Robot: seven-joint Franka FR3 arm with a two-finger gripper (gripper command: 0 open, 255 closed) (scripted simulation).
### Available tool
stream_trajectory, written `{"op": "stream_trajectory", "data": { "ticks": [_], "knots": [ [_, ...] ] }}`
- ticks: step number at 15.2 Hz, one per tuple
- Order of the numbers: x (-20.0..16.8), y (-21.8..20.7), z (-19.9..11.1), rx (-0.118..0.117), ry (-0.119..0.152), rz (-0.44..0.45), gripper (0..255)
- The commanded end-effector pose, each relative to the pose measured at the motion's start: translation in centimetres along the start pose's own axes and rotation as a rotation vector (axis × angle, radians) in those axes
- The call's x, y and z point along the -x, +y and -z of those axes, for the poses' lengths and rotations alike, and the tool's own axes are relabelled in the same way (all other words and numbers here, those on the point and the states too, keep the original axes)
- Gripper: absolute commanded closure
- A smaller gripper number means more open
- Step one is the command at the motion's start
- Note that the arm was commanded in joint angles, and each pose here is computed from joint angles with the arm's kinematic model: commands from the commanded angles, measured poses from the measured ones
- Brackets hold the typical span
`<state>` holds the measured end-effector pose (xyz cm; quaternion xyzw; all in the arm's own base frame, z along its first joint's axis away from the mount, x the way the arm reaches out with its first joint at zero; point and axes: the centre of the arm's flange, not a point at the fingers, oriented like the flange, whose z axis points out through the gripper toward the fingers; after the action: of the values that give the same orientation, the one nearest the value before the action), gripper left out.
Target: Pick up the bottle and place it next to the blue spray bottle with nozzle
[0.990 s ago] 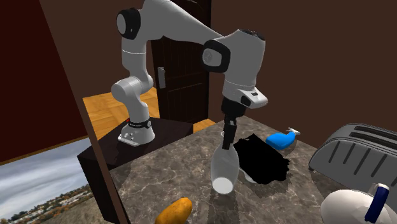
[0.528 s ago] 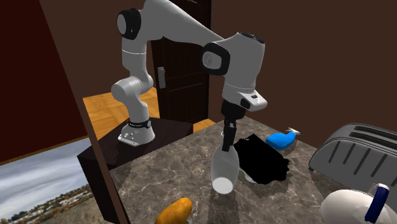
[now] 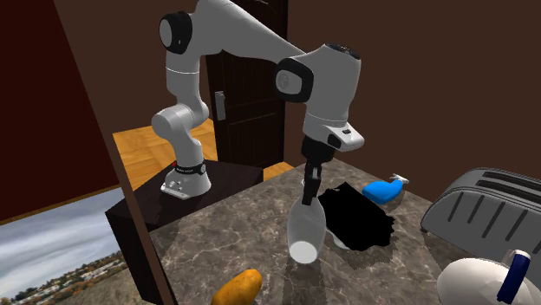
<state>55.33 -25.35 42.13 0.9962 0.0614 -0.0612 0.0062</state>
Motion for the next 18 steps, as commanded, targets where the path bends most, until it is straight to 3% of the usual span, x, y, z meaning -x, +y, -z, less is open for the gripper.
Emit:
{"op": "stream_trajectory", "data": {
  "ticks": [1,18],
  "knots": [
    [0.0,0.0,0.0,0.0,0.0,0.0,255],
    [1.0,0.0,7.9,0.0,0.0,0.0,255]
  ]
}}
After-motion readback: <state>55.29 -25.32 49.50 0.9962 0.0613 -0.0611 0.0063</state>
